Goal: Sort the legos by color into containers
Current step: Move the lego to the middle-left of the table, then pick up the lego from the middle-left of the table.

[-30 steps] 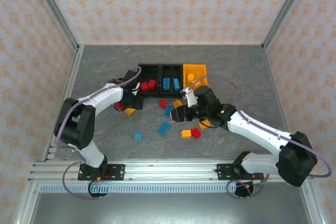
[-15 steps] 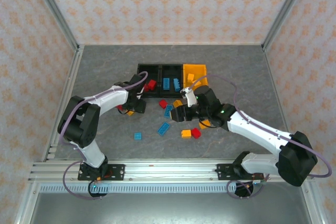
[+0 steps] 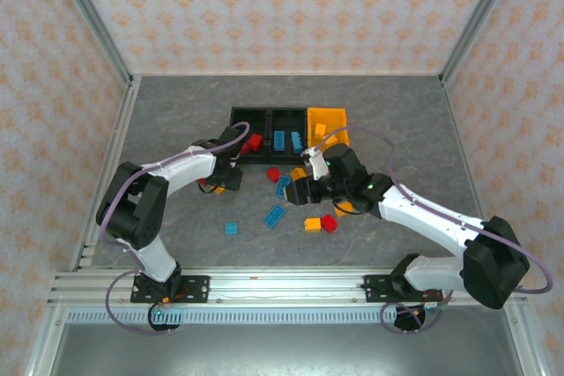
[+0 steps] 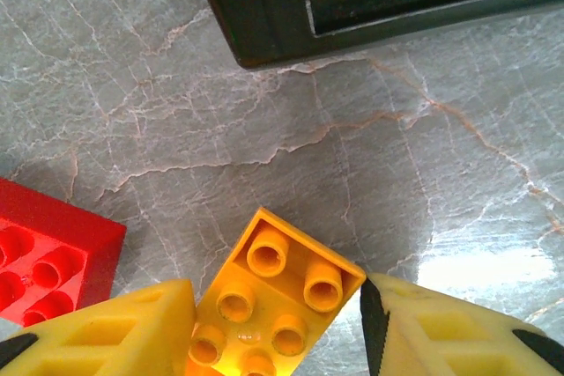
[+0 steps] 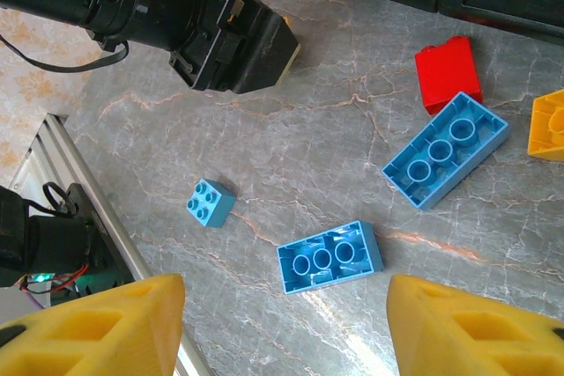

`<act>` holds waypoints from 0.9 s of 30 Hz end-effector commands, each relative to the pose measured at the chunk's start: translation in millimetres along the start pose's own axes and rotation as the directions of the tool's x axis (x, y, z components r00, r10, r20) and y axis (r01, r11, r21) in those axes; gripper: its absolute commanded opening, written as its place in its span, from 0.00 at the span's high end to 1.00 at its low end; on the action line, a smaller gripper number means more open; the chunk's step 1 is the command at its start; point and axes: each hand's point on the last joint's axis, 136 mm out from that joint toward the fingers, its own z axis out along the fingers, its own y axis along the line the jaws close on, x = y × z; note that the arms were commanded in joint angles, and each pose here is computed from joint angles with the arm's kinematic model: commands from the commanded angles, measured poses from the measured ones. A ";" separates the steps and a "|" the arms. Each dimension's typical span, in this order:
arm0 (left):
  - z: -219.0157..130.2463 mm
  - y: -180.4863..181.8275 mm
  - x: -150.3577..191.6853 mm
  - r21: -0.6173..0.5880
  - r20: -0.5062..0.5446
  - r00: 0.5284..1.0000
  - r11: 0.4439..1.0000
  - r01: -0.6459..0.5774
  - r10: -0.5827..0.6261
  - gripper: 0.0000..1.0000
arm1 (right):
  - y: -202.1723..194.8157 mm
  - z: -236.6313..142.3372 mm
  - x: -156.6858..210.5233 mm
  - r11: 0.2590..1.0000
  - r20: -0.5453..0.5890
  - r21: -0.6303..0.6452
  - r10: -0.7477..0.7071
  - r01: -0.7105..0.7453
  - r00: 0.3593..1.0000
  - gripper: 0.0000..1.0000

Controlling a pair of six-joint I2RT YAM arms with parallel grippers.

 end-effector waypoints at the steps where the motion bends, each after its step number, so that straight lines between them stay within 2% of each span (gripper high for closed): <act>1: -7.1 -6.4 8.0 0.015 -0.039 0.999 1.000 -0.006 0.007 0.49 | 7.6 -2.2 -8.3 1.000 0.028 -0.027 -0.007 0.007 1.000 0.38; 7: -22.8 -0.5 -2.6 -0.012 -0.007 1.000 1.000 -0.023 0.023 0.40 | 7.9 -0.4 -8.2 0.999 0.026 -0.032 -0.009 0.010 1.000 0.38; 11: -10.5 4.2 2.2 -0.052 -0.040 0.999 0.998 -0.030 0.028 0.37 | 8.5 0.8 -7.0 0.999 0.022 -0.040 -0.005 0.006 1.000 0.38; 19: 15.7 -0.8 14.9 -0.044 -0.095 0.995 0.998 -0.045 0.040 0.35 | 7.8 -1.1 -3.1 0.999 0.024 -0.044 0.003 -0.002 1.000 0.38; 23: 18.6 -2.8 20.6 -0.037 -0.105 0.994 0.998 -0.041 0.037 0.42 | 6.4 -1.1 -1.8 0.999 0.024 -0.040 0.009 -0.008 1.000 0.38; 27: 9.2 -4.9 18.1 -0.018 -0.086 0.996 0.999 -0.032 0.030 0.58 | 5.8 -0.2 -0.5 0.999 0.022 -0.041 0.012 -0.011 1.000 0.38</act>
